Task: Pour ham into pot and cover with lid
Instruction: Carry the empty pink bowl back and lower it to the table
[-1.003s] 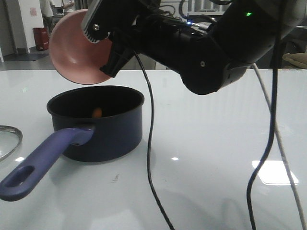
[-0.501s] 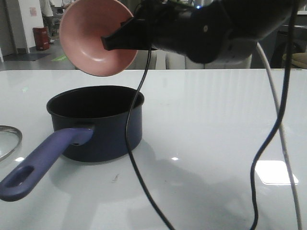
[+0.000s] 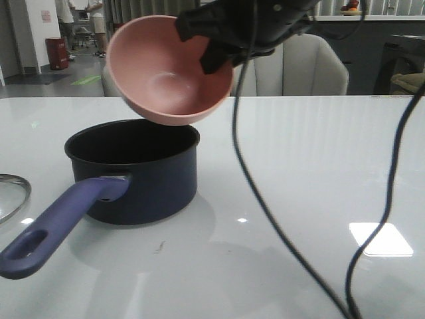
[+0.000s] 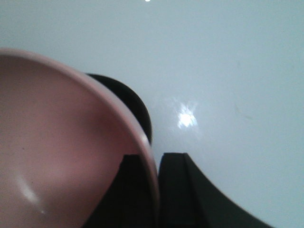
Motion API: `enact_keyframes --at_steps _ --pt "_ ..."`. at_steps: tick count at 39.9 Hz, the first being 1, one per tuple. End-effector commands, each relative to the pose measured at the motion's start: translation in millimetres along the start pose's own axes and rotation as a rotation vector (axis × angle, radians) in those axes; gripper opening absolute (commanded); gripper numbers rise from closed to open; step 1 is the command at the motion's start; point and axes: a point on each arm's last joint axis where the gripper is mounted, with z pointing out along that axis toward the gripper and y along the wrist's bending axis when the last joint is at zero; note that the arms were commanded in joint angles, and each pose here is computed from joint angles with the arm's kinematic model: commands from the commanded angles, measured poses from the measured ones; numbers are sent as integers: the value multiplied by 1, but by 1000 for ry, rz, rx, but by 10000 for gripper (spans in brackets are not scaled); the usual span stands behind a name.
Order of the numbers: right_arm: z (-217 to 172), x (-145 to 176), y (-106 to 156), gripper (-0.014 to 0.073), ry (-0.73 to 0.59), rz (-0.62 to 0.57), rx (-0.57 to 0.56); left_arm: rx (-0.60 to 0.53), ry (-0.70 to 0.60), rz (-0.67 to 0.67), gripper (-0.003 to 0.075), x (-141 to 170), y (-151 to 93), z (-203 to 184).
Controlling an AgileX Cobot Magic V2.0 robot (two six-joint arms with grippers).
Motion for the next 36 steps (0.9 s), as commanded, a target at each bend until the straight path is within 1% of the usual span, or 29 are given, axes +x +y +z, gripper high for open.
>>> enact_keyframes --at_steps 1,4,8,11,19,29,33,36 --pt "-33 -24 -21 135 -47 46 34 20 -96 -7 625 -15 -2 -2" --pt "-38 -19 -41 135 15 81 64 20 -96 -7 624 -15 -2 -2" --pt "-44 -9 -72 135 103 168 114 20 -96 -7 624 -15 -2 -2" --pt "-49 -2 -89 135 156 230 142 20 -96 -7 625 -15 -2 -2" --pt "-51 19 -128 135 270 325 200 20 -96 -7 624 -15 -2 -2" --pt "-29 54 -163 135 405 422 234 20 -96 -7 625 -15 -2 -2" --pt "-18 65 -169 138 443 440 236 20 -96 -7 624 -15 -2 -2" --pt "-12 70 -171 167 459 445 235 20 -96 -7 624 -15 -2 -2"
